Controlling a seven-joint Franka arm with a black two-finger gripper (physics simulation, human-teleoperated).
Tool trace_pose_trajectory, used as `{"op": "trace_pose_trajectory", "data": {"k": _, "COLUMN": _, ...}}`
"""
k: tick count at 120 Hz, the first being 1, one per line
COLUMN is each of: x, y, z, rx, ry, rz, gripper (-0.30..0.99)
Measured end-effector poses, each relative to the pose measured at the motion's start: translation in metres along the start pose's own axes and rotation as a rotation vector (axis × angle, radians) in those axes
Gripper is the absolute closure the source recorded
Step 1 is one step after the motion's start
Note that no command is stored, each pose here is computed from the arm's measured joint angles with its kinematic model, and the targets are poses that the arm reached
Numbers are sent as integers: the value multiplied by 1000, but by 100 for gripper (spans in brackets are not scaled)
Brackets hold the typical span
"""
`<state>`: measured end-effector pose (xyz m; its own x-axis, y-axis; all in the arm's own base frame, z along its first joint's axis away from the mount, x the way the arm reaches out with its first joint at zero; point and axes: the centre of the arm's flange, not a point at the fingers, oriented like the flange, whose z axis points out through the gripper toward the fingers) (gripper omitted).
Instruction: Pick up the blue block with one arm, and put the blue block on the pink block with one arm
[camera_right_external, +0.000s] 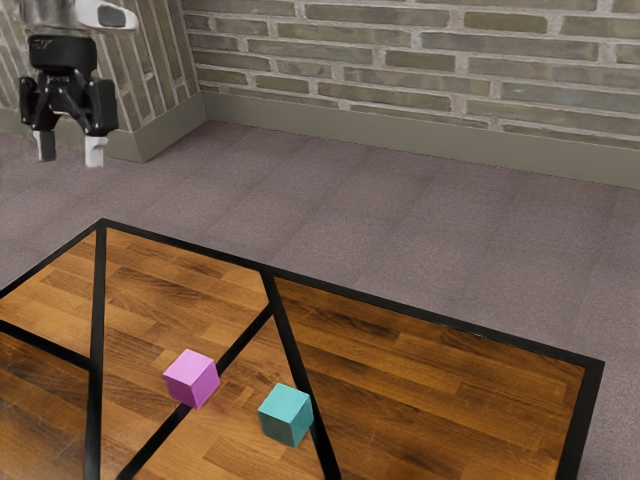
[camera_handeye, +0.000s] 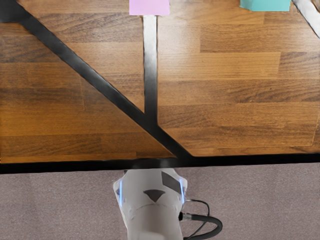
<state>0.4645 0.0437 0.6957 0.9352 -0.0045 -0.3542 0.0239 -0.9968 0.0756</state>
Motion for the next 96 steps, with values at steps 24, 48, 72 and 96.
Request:
{"op": "trace_pose_trajectory", "data": {"k": 24, "x": 27, "y": -76, "z": -26, "rx": -14, "ry": 328, "rz": -110, "gripper": 2}}
{"op": "trace_pose_trajectory", "data": {"k": 48, "x": 183, "y": -29, "z": 50, "rx": -60, "ry": 338, "rz": -45, "gripper": 3}}
{"op": "trace_pose_trajectory", "data": {"k": 72, "x": 254, "y": 46, "z": 165, "rx": -68, "ry": 263, "rz": -18, "gripper": 3}}
{"op": "trace_pose_trajectory", "data": {"k": 96, "x": 272, "y": 94, "z": 274, "rx": -41, "ry": 226, "rz": -35, "gripper": 3}}
